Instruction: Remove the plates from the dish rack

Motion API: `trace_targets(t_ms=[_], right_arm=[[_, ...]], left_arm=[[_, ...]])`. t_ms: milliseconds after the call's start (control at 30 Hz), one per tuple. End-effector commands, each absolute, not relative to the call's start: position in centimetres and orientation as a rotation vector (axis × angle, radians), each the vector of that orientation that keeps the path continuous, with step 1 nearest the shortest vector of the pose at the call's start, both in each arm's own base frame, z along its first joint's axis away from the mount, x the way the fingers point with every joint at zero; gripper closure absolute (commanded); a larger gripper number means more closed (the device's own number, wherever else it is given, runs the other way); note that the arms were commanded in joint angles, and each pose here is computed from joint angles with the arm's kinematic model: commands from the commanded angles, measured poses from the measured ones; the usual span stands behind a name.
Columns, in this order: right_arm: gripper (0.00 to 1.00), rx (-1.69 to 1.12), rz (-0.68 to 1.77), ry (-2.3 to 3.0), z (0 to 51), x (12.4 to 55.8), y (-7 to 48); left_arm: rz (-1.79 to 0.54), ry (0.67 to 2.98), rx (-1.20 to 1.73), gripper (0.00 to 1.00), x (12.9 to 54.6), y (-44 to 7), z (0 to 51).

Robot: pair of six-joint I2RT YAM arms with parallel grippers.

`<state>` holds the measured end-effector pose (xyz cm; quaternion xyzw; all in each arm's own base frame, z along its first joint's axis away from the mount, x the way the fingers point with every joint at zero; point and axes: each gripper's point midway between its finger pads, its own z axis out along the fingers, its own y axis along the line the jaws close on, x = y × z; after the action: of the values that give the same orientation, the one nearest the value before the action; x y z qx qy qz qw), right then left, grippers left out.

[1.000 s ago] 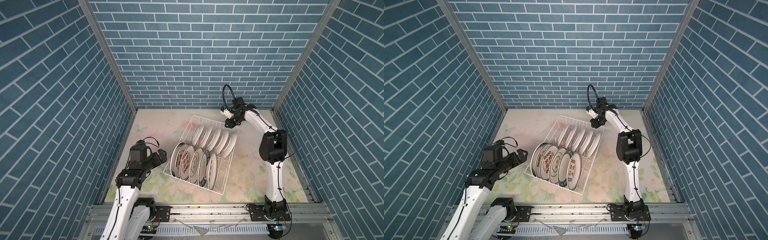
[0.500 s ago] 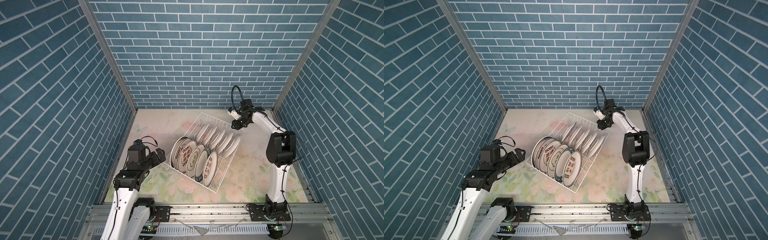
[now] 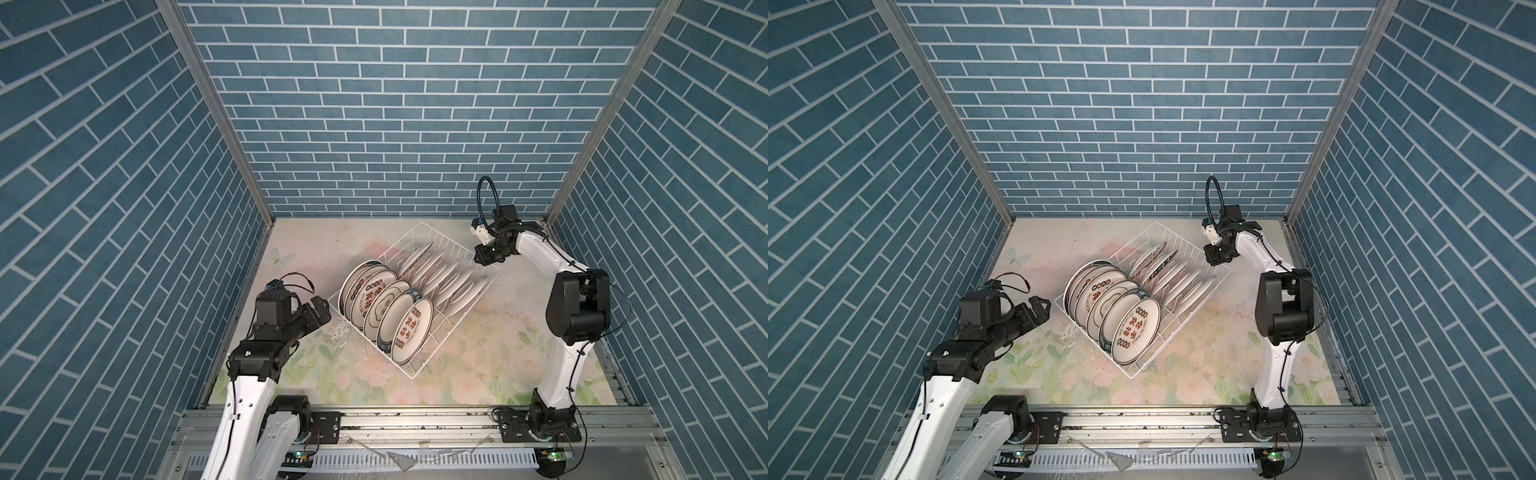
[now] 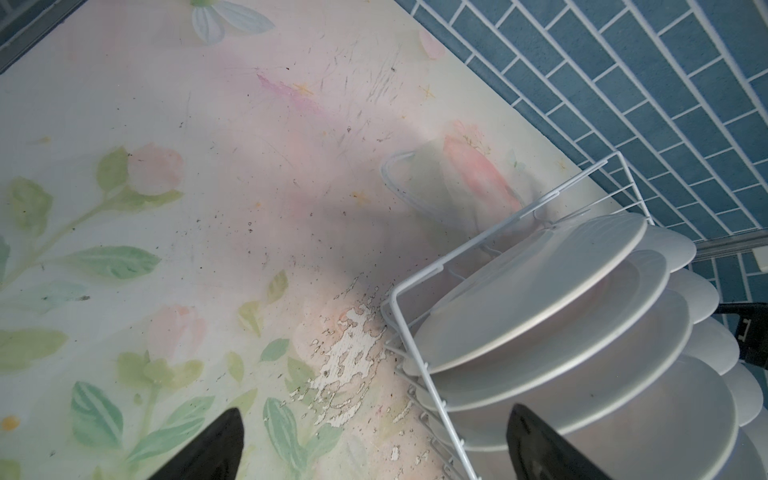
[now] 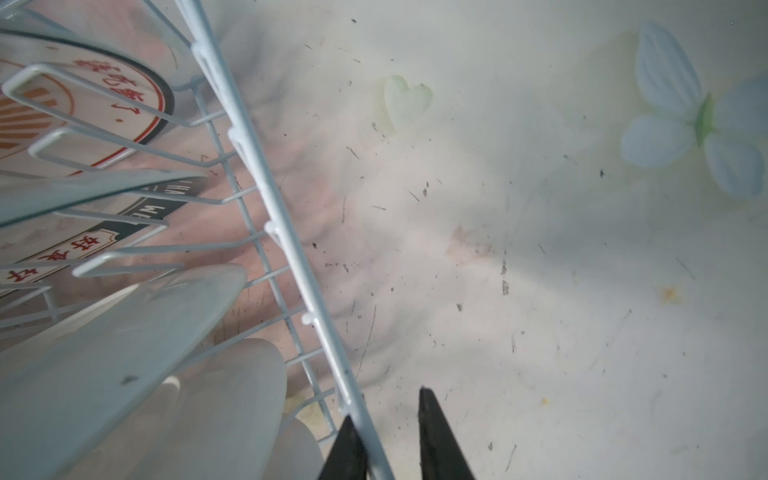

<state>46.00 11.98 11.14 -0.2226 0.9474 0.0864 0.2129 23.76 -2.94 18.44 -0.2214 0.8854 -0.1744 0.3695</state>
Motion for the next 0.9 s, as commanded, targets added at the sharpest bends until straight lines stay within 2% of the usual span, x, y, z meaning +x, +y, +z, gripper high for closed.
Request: trace_targets(t_ms=[0, 267, 467, 867], right_arm=[[0.83, -0.099, 0.073, 2.816, 7.7, 44.4, 6.4], [0.84, 0.114, 0.074, 2.831, 7.1, 42.3, 4.1], [0.84, 0.235, 0.083, 2.836, 6.3, 40.7, 2.8], [0.85, 0.383, 0.078, 2.81, 6.7, 37.9, 0.4]], left_arm=[[-0.469, 2.295, -0.605, 0.01, 23.6, -3.2, 17.6], [-0.556, 2.381, -0.608, 0.01, 24.7, -4.7, 15.3], [-0.529, 2.394, -0.619, 0.01, 25.7, -4.4, 14.2], [-0.576, 2.411, -0.608, 0.01, 28.6, -5.2, 12.1]])
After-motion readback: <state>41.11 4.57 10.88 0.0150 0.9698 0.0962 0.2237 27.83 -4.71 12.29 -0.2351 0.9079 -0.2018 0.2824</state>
